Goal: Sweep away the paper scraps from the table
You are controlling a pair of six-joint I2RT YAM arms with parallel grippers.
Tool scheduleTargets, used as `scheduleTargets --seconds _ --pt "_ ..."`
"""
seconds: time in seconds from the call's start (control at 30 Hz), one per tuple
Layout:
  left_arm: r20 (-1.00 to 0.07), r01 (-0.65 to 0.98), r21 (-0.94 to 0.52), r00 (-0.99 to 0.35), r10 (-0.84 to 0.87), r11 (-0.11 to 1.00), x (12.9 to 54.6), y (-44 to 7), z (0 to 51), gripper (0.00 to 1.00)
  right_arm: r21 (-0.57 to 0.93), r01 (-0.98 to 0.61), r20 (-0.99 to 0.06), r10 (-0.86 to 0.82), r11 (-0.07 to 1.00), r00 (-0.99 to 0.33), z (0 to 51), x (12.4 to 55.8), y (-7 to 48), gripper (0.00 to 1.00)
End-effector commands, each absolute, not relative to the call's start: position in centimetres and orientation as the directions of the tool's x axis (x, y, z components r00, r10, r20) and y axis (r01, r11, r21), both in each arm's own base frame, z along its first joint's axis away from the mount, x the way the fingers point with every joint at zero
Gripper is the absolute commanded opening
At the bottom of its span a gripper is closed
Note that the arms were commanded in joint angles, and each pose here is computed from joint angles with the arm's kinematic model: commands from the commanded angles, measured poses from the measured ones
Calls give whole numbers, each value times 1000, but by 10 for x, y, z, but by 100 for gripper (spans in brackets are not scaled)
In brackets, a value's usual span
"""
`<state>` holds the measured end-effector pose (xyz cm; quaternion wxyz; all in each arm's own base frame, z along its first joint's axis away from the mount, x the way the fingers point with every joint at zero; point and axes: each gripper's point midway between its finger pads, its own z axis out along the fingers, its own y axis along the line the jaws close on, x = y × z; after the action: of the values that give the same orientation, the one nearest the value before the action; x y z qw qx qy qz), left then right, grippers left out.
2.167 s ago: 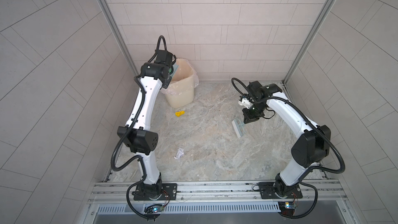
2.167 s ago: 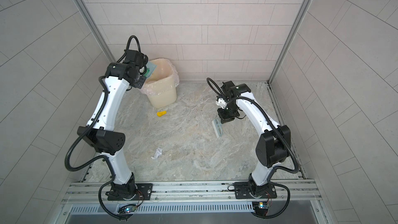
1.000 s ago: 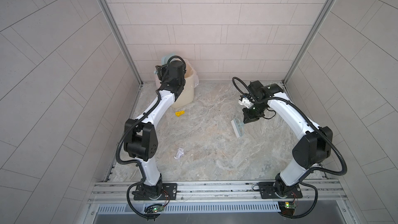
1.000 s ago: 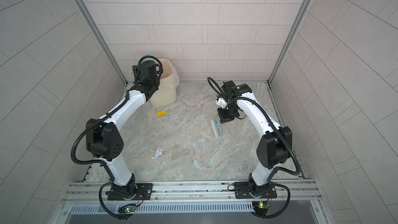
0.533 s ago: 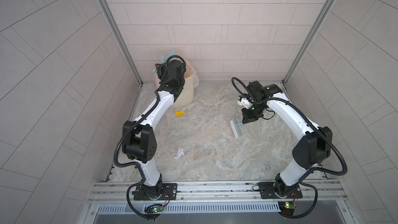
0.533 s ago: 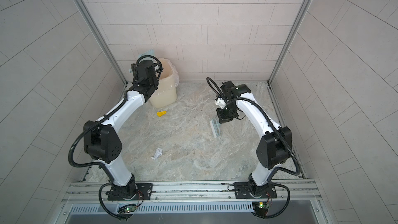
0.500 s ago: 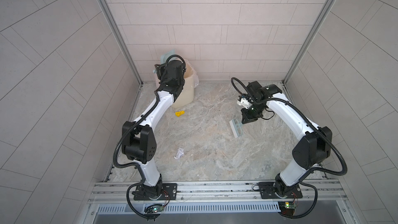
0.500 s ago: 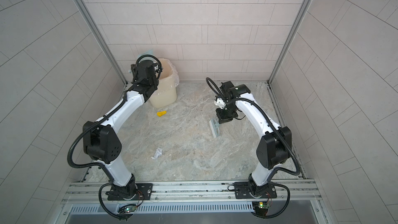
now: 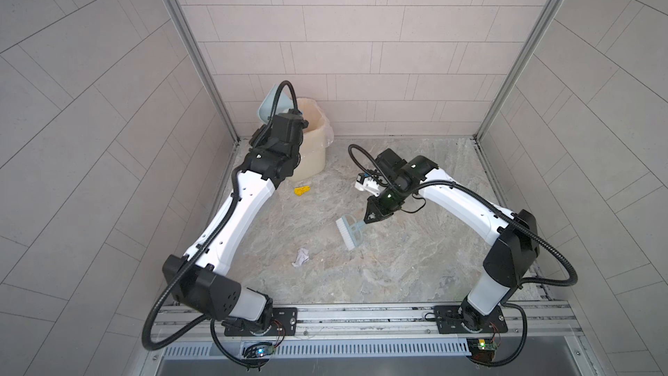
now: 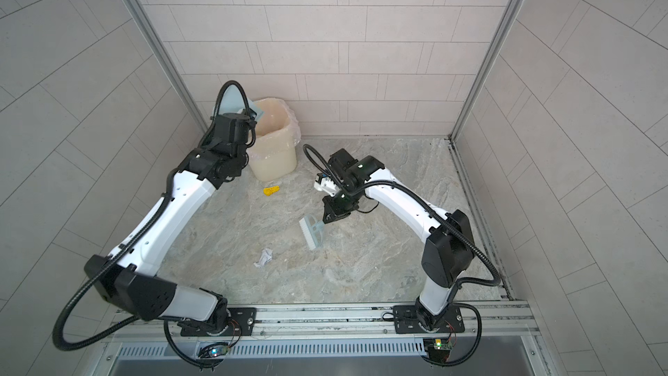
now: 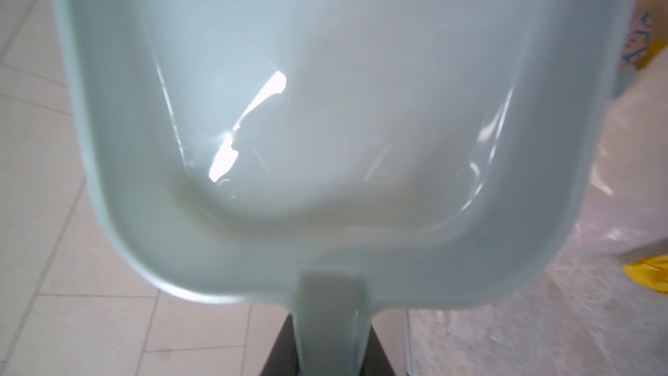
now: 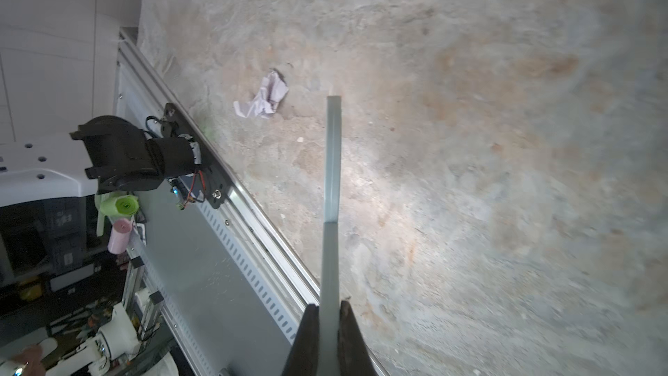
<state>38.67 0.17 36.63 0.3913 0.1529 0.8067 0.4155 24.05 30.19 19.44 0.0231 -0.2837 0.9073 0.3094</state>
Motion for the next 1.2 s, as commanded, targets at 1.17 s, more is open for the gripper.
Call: scheduleTargets --seconds 1.17 --pt "-597 -86 403 -779 191 911 292 17 244 0 597 -568 -111 -643 566 -758 124 229 444 0"
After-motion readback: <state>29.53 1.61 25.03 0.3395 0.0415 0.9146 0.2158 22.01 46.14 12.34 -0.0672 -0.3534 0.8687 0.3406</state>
